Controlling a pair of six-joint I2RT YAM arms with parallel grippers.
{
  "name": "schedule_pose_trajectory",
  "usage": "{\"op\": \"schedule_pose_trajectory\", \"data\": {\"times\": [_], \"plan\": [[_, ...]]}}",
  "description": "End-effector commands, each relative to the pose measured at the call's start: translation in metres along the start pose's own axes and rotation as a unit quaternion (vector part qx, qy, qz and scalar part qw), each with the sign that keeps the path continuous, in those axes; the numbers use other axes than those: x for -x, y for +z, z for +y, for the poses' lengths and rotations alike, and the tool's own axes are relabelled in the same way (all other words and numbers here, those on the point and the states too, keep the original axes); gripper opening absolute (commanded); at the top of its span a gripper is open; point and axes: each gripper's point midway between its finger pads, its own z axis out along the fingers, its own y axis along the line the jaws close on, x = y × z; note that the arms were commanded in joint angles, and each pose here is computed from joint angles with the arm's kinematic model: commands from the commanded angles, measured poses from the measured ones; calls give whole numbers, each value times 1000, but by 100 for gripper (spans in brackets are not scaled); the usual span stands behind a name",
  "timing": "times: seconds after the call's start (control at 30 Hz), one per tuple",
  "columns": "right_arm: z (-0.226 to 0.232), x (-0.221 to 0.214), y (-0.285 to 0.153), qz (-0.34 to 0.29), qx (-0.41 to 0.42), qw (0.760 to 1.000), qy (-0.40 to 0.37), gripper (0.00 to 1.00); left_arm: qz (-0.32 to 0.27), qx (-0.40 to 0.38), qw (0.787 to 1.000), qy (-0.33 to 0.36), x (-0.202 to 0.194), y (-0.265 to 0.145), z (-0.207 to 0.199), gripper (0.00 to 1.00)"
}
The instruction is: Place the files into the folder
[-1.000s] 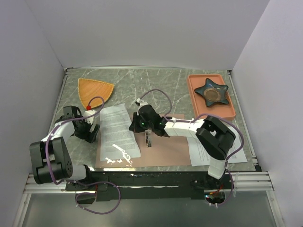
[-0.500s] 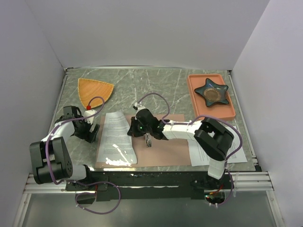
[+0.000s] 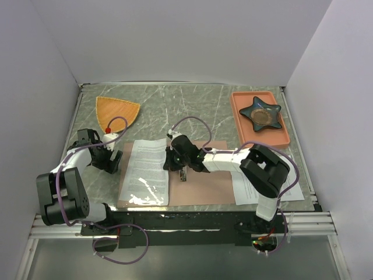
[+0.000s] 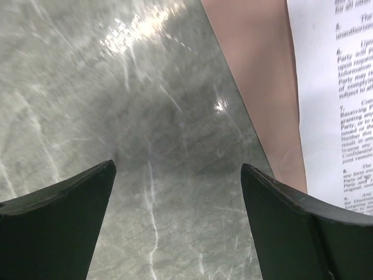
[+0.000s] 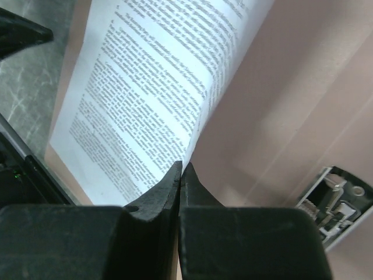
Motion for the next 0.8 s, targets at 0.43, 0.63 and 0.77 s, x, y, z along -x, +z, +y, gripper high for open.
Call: {"op": "schedule_pose_trajectory", "data": {"times": [0.43, 0.63, 0.77], "plan": [[16, 35, -14, -5, 39, 998, -44, 0, -32, -9, 999, -8, 32, 4, 2, 96], [16, 32, -10, 13, 55, 997, -46, 0, -28, -8, 1000, -6, 32, 7, 2, 96], [21, 29, 0, 20, 69, 997, -37, 0, -25, -6, 1000, -5, 29, 8, 2, 96]]}}
